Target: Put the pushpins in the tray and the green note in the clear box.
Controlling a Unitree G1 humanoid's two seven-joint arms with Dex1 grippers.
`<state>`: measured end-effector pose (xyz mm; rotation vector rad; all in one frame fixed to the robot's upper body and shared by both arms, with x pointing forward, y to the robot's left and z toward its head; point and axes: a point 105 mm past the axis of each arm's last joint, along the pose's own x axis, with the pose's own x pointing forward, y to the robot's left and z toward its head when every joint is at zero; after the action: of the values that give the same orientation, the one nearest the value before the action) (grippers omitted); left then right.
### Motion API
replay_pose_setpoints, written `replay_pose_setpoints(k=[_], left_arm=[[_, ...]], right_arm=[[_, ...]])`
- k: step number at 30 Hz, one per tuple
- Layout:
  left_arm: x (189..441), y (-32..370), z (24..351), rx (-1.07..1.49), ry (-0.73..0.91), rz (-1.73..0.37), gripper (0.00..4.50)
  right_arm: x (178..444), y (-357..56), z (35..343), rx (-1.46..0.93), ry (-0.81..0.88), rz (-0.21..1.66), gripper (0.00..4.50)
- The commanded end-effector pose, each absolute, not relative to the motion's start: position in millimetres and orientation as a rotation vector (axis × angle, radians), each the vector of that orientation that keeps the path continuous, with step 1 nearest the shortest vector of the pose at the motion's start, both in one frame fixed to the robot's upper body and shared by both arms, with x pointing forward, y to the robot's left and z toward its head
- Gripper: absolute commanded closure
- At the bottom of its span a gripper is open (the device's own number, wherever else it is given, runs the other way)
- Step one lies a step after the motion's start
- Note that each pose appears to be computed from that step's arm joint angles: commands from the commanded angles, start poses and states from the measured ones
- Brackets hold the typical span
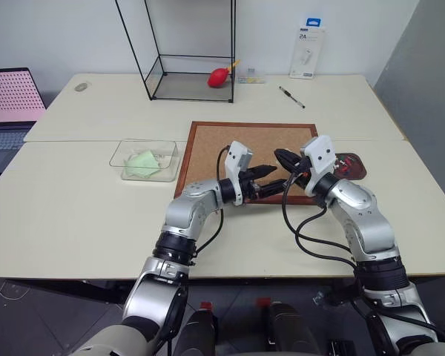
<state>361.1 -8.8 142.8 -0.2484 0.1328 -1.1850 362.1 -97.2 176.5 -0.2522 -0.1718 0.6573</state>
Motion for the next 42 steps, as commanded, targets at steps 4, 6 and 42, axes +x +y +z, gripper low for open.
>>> replay_pose_setpoints(k=[4,6,42], left_arm=[[377.2,-17.0,156.6,-0.301,0.094,-1.135,0.54],[378.9,-19.3,156.7,-0.308,0.097,-1.134,0.54],[384.6,-26.1,164.5,-0.417,0.094,-1.091,4.42]], right_arm=[[355.2,-92.3,193.6,-0.249,-0.234,0.675,4.5],[355.0,-92.0,193.2,-0.249,-0.232,0.676,4.5],[357.7,-90.1,194.2,-0.231,-0.231,0.673,4.5]])
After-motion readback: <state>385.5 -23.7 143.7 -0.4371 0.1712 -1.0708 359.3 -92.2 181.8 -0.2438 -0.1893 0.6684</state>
